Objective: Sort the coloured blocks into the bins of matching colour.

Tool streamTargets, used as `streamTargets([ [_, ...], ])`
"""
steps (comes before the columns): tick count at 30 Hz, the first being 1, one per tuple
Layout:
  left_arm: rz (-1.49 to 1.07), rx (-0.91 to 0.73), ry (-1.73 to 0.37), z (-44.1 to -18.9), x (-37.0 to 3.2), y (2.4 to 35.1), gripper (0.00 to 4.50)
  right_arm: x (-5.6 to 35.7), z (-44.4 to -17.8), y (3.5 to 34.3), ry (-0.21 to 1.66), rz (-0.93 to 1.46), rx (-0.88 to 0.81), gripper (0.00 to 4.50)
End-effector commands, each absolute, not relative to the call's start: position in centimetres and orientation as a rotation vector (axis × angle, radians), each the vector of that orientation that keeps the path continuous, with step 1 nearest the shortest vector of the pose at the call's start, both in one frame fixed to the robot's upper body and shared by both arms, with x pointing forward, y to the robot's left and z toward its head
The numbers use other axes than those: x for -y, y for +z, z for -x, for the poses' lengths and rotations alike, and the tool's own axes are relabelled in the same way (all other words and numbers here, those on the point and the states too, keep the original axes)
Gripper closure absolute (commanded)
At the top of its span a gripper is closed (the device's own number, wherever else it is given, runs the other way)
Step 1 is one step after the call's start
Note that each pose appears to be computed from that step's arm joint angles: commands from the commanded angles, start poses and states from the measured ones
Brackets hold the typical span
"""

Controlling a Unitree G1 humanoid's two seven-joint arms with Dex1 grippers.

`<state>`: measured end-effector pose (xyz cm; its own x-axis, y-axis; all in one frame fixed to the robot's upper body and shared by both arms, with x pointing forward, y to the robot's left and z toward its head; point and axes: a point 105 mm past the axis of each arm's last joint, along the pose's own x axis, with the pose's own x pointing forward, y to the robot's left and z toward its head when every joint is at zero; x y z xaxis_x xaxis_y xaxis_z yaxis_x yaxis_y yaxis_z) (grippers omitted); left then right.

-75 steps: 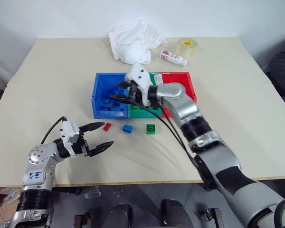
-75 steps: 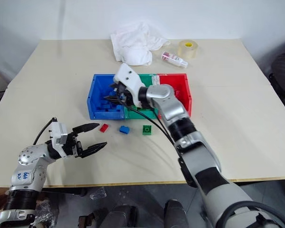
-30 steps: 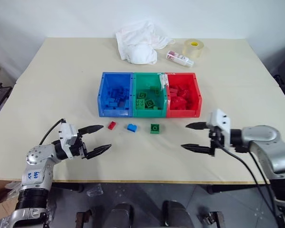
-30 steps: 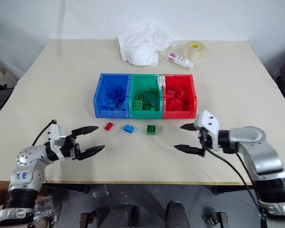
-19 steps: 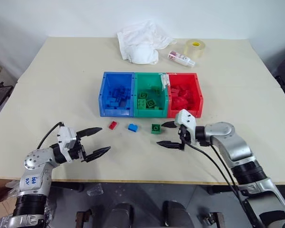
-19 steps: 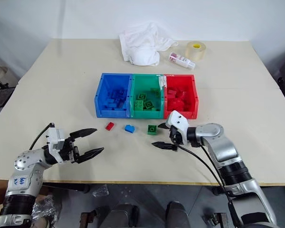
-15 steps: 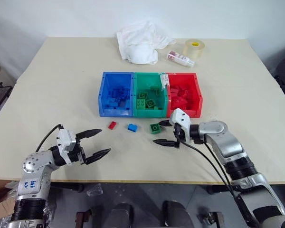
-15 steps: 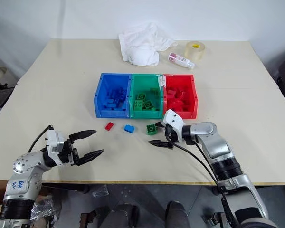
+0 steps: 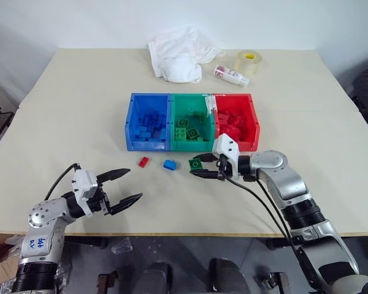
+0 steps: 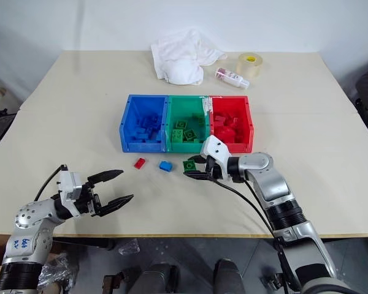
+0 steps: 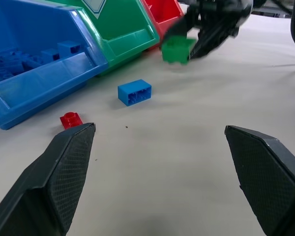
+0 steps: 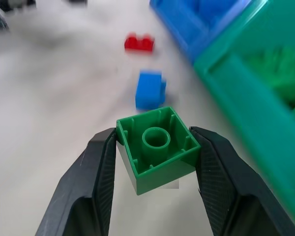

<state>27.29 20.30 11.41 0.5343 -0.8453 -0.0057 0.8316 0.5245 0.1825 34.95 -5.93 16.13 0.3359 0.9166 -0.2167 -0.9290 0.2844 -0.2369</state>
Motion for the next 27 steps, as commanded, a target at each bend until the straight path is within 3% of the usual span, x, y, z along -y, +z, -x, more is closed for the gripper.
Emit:
streamTargets([
  [1,-0.179,0.128,-1.017,-27.5,-20.0,12.4,0.0,5.4,-36.9,21.9,1.142,0.349,0.132,2.56],
  [6,-0.178,0.141,-1.032,-28.2,-19.4,12.6,0.0,5.1,-40.6,23.0,0.999,0.404,0.15,2.56],
  [13,-0.178,0.149,-1.04,-28.4,-19.2,12.7,0.0,4.7,-40.7,24.4,1.018,0.403,0.212,0.21],
  [14,-0.177,0.148,-1.041,-28.4,-19.3,12.7,0.0,4.8,-40.6,24.4,1.022,0.405,0.215,0.03],
  [22,-0.171,0.145,-1.049,-28.4,-19.2,12.5,0.0,7.0,-37.4,23.5,1.149,0.426,0.184,0.03],
  [27,-0.175,0.135,-1.045,-28.4,-19.7,12.3,0.0,11.2,-34.4,21.4,1.195,0.458,0.066,0.03],
])
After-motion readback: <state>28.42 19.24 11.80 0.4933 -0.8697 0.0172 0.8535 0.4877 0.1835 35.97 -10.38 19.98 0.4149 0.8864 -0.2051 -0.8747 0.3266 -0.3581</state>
